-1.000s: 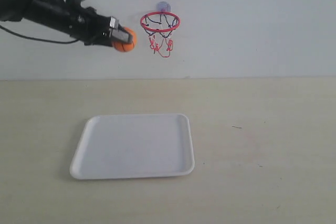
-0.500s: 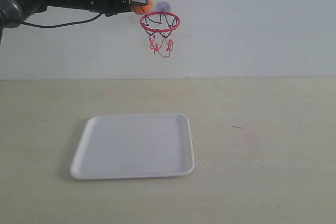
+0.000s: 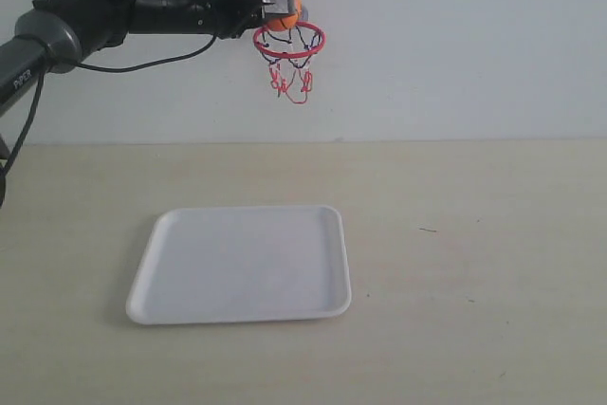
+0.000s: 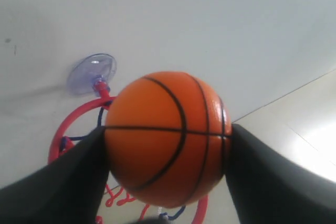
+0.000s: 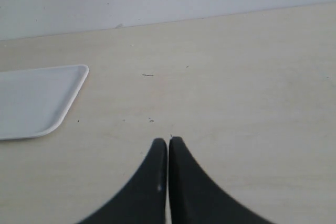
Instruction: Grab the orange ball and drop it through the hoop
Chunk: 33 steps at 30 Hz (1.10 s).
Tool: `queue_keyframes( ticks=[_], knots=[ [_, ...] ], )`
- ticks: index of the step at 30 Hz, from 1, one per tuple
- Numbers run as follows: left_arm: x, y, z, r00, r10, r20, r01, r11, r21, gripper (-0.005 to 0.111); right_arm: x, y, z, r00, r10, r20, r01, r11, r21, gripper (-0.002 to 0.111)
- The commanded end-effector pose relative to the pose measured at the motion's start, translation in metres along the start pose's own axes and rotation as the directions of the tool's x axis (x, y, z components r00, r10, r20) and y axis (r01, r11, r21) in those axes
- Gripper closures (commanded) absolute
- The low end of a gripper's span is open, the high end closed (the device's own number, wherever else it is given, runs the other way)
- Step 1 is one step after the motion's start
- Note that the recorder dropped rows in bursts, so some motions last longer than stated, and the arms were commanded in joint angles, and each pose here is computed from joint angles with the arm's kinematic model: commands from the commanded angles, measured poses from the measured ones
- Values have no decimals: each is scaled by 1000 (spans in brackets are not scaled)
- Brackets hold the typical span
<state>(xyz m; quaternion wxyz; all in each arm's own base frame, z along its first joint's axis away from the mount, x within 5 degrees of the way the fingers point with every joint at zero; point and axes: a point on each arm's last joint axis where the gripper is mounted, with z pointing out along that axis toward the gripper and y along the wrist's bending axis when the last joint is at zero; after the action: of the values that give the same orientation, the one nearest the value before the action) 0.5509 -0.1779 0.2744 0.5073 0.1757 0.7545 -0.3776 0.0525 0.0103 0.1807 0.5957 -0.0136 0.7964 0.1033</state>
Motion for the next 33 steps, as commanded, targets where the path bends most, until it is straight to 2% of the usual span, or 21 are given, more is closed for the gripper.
queue_keyframes(
  ticks=[1, 4, 9, 11, 13, 22, 26, 29, 31, 33],
  knots=[
    [-5, -4, -1, 1000, 5, 18, -6, 1000, 10, 100, -1, 0, 0, 1000, -17, 11, 17, 1000, 3, 108],
    [-5, -5, -1, 1000, -9, 23, 8, 1000, 20, 87, -1, 0, 0, 1000, -17, 11, 17, 1000, 3, 108],
    [-5, -5, -2, 1000, 3, 29, -4, 999, 32, 48, -1, 0, 0, 1000, -17, 11, 17, 1000, 3, 108],
    [-6, -3, -3, 1000, 4, 27, -5, 1000, 29, 39, -1, 0, 0, 1000, -17, 11, 17, 1000, 3, 108],
    [-6, -2, -4, 1000, 1, 28, -2, 1000, 28, 35, -1, 0, 0, 1000, -17, 11, 17, 1000, 3, 108],
    [-4, -2, -4, 1000, 13, 1, -13, 999, 35, 35, -1, 0, 0, 1000, -17, 11, 17, 1000, 3, 108],
    [-4, 3, -16, 997, 33, -71, -28, 997, 72, 40, -1, 0, 0, 1000, -17, 11, 17, 1000, 3, 108],
    [-3, 11, -29, 991, 8, -133, 6, 994, 110, 63, -1, 0, 0, 1000, -17, 11, 17, 1000, 3, 108],
    [-2, 19, -40, 979, -70, -189, 94, 988, 123, 86, -1, 0, 0, 1000, -17, 11, 17, 1000, 3, 108],
    [-2, 31, -52, 966, -129, -225, 158, 981, 117, 102, -1, 0, 0, 1000, -17, 11, 17, 1000, 3, 108]
  ],
)
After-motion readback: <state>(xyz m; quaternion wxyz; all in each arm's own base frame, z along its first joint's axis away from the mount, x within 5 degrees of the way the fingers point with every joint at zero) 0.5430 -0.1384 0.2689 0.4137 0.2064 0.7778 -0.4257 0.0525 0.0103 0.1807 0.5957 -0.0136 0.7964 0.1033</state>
